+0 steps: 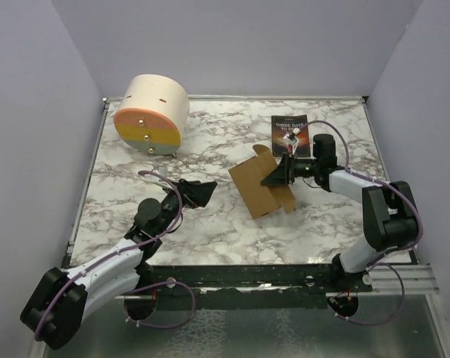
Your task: Fold the paper box
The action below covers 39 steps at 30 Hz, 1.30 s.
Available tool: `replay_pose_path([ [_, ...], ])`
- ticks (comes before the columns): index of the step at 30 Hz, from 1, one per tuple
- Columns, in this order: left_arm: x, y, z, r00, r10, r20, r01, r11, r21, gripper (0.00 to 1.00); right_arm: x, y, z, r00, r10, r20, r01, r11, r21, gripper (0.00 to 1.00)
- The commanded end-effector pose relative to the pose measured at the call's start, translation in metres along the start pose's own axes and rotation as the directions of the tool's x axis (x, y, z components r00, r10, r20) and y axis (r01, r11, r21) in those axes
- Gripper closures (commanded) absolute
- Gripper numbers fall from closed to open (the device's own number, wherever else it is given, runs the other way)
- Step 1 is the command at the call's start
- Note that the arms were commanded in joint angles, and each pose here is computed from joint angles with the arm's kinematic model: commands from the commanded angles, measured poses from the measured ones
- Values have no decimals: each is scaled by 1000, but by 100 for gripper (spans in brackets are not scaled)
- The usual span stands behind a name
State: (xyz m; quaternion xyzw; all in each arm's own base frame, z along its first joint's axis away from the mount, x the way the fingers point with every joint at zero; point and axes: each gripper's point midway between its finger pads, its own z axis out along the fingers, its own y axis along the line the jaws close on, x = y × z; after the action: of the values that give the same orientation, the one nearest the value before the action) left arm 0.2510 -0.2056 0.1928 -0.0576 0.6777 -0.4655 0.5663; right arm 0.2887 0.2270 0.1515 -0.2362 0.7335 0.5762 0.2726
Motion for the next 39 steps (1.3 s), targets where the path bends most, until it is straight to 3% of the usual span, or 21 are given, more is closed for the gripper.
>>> replay_pose_path([
  [1, 4, -5, 2, 999, -45, -13, 45, 998, 35, 6, 0, -6, 2, 980, 199, 20, -199, 980, -26, 59],
  [8, 26, 2, 16, 988, -116, -103, 117, 993, 4, 9, 17, -29, 7, 924, 380, 46, -382, 924, 24, 59],
  [15, 55, 11, 34, 954, -188, -233, 178, 982, -60, 14, 30, -44, 11, 908, 418, 34, -419, 907, 44, 58],
  [25, 91, 31, 51, 905, -210, -370, 153, 972, -179, 29, 34, -67, 10, 959, 282, -12, -278, 951, 138, 44],
  [34, 121, 29, 66, 870, -202, -449, 124, 973, -197, 28, 37, -76, 8, 970, 238, -54, -224, 957, 186, 32],
  [39, 134, 38, 73, 856, -198, -477, 89, 967, -241, 28, 33, -82, 2, 984, 151, -98, -124, 962, 243, 20],
])
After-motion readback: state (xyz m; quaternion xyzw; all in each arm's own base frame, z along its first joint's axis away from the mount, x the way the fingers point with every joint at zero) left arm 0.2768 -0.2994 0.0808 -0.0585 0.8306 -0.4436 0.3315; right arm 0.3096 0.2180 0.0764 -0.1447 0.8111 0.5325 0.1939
